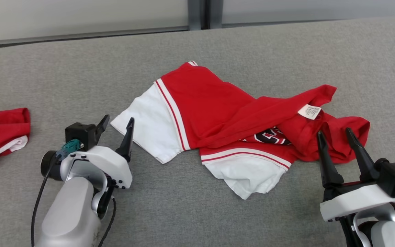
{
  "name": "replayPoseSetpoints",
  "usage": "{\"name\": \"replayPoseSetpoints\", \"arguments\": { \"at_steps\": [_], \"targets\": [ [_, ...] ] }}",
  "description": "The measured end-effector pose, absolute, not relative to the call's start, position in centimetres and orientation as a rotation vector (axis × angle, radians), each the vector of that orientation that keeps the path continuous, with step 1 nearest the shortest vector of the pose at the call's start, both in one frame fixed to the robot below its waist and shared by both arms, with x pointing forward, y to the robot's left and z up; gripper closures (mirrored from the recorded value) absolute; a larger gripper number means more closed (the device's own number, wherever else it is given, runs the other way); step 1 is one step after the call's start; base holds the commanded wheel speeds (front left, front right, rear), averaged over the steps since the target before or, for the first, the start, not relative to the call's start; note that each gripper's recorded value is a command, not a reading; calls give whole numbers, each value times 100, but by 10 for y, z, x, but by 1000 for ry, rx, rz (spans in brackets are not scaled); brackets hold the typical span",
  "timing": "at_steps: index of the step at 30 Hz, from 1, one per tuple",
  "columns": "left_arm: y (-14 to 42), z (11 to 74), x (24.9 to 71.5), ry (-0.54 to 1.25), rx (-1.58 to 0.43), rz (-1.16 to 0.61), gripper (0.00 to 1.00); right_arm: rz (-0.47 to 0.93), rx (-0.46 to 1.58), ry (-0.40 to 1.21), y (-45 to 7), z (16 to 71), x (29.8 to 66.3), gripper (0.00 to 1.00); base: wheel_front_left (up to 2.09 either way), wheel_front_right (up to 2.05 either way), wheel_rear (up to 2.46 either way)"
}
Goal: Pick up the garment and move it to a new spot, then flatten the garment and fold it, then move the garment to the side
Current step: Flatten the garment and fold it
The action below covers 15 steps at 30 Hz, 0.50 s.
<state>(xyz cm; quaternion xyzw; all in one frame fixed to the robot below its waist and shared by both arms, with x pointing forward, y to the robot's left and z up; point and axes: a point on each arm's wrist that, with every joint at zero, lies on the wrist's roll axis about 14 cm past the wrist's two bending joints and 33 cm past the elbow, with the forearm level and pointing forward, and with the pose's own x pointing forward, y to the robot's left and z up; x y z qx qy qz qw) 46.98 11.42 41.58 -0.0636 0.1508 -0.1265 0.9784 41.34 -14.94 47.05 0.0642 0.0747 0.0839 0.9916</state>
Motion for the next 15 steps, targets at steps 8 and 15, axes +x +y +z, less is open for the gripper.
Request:
{"name": "replayPoseSetpoints", "arguments": {
  "at_steps": [8,15],
  "targets": [
    [122,359,460,505,-154,-208,0,137,136,175,-159,458,412,0,0,0,0],
    [121,358,468,505,-151,-209,100,133,143,173,-160,458,417,0,0,0,0]
  ]
}}
